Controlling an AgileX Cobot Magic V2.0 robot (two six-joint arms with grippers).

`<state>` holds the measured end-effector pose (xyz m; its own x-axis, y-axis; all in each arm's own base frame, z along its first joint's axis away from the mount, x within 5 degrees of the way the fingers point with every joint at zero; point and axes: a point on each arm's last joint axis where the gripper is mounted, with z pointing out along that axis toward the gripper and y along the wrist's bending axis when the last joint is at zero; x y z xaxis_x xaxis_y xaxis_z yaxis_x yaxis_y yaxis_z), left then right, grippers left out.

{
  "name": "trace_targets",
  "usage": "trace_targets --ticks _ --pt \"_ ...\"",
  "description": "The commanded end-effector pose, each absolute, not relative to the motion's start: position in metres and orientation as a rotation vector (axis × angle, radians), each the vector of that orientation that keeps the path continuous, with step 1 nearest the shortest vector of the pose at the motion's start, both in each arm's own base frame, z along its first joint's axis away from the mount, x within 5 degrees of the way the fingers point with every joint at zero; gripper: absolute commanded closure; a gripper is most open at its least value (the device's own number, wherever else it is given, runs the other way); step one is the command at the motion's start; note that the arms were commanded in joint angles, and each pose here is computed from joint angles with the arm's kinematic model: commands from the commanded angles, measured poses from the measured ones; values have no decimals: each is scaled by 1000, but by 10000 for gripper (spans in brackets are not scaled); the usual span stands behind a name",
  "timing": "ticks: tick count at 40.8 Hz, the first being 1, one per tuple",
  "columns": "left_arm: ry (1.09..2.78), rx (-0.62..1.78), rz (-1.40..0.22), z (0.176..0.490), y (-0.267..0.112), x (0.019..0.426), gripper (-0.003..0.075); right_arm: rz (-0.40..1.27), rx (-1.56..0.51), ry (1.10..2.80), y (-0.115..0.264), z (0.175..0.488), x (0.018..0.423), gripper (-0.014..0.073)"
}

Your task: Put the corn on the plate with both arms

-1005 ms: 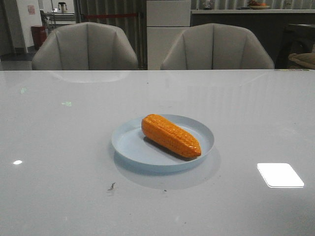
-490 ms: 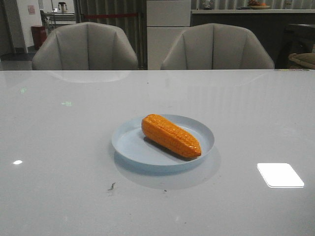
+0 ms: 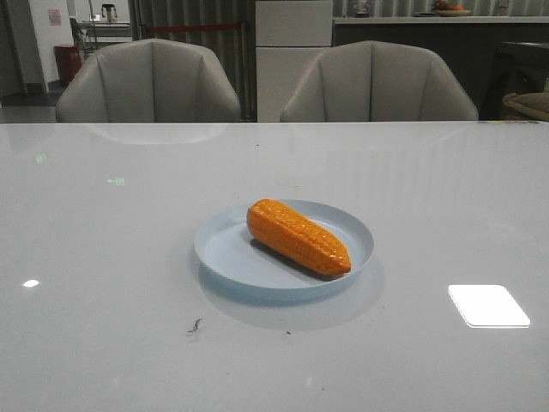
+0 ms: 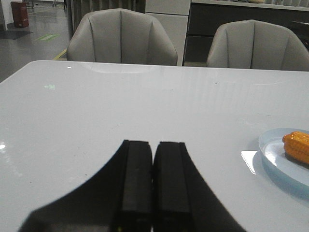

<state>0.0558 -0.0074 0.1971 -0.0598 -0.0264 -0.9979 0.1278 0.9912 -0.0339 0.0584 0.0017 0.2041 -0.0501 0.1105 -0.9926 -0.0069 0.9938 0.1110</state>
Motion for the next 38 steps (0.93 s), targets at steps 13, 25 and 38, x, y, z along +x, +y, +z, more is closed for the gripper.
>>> trace_targets --ticks 13,25,38 --pt "1494 56 -150 200 -7 55 627 85 95 1583 0 203 58 545" --pt "1502 56 -149 199 -7 56 626 85 95 1583 0 203 58 545" --pt "1502 56 -149 199 -7 56 627 85 95 1583 0 203 58 545"
